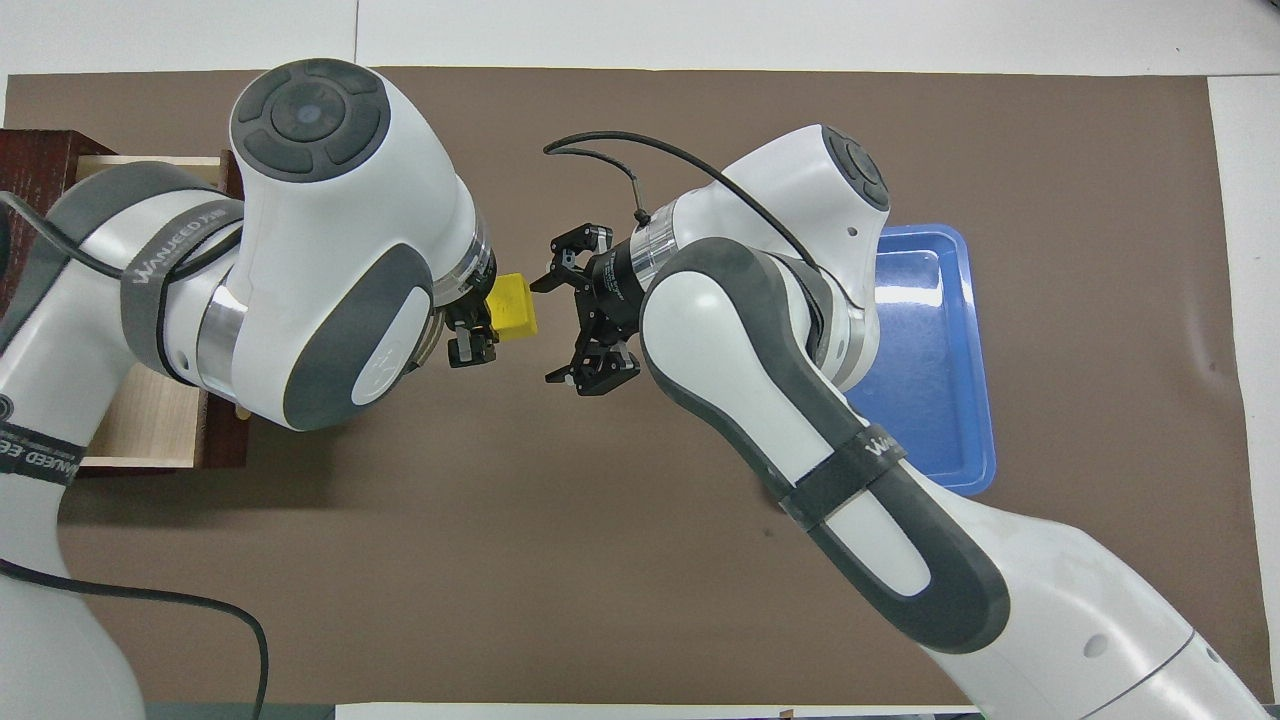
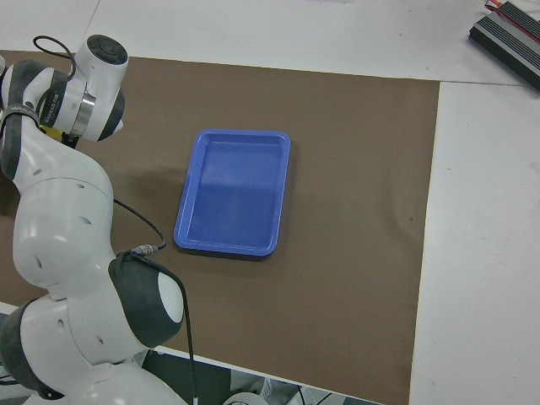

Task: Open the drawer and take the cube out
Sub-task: 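Grasp the yellow cube with the right gripper beside the left gripper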

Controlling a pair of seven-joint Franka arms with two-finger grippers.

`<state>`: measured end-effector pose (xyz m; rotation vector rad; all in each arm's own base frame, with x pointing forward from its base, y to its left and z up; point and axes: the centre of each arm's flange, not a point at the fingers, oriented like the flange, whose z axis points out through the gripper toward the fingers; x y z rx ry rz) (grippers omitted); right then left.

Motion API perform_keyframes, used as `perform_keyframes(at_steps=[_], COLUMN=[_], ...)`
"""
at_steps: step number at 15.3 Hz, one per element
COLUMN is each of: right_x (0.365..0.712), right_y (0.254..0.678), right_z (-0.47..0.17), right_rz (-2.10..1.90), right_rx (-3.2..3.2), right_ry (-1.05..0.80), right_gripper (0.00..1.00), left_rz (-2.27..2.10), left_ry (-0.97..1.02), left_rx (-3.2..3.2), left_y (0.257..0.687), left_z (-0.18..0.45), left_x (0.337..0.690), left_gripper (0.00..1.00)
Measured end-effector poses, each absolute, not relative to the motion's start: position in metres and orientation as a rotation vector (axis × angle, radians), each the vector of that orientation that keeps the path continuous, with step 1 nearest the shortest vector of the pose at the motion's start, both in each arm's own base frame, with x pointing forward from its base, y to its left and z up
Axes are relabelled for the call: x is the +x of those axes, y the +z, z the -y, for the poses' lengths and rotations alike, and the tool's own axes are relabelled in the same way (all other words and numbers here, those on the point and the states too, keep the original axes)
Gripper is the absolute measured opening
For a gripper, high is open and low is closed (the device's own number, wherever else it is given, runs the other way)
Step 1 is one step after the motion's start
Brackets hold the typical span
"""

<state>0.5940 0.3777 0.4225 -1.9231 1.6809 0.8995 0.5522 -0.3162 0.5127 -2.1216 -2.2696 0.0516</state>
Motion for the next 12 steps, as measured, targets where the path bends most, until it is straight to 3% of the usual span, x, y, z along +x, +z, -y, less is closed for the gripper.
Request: perform_keyframes(at_steps=[12], right_x=[0.608], right_y=[0.437], right_z=[-0.380], right_rz=[-1.730], right_rx=[-1.863], right_ry=[0.880], right_gripper=[1.00], left_rz=[2.266], left_ry=[0.054], left_rx=[-2.122], left_y=[0.511], left_z=[0.317], left_x=[0.551], left_gripper=[0.55])
